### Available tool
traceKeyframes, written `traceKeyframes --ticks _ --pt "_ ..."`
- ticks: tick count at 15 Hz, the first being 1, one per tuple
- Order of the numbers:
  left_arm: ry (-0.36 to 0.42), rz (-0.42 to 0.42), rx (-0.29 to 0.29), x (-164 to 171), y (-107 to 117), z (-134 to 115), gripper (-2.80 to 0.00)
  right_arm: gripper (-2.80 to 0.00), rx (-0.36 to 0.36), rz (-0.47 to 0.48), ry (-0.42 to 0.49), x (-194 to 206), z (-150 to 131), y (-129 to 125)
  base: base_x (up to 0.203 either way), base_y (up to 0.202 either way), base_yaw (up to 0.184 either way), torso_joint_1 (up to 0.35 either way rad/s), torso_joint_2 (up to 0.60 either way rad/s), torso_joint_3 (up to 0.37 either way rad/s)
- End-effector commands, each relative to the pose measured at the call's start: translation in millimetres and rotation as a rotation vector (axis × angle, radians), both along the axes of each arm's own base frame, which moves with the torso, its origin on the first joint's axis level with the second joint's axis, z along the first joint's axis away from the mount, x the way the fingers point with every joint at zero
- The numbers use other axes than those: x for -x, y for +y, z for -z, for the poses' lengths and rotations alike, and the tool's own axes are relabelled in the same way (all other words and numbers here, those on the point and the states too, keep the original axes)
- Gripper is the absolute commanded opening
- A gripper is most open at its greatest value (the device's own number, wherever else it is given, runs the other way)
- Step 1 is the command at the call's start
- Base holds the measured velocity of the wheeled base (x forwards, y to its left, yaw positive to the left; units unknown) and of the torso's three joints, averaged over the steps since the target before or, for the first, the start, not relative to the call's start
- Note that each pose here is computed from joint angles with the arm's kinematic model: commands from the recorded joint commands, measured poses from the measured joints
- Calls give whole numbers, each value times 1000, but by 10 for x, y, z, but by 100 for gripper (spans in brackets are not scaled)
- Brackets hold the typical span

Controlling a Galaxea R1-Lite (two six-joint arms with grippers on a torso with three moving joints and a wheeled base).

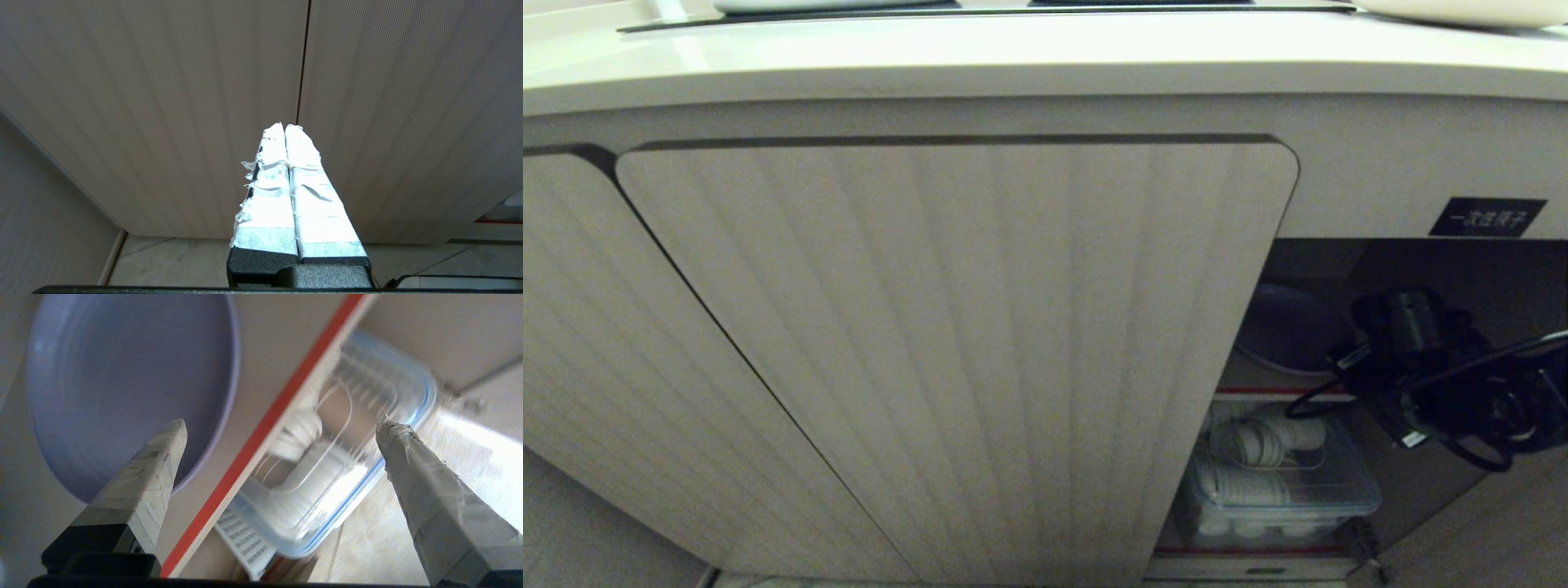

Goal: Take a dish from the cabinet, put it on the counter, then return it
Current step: Put it back into the cabinet

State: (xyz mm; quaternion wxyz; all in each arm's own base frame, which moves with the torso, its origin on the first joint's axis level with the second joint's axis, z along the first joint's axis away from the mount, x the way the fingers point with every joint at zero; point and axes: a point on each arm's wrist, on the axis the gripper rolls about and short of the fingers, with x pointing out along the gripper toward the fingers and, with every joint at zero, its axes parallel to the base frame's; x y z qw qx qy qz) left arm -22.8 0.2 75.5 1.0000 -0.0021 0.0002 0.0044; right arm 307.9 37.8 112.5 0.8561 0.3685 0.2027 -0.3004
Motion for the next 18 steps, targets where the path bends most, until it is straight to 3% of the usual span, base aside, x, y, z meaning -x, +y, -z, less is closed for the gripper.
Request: traceKeyframes --ticks 1,5,18 --pt "0 0 0 0 0 0 -280 0 45 -27 -16 59 -29 -8 0 0 0 0 0 0" --pt "0 0 0 0 0 0 -280 0 172 -116 -26 208 25 -32 0 0 0 0 0 0" --pt "0 -2 0 0 0 0 -280 0 722 -427 -89 610 -95 -75 0 0 0 0 0 0"
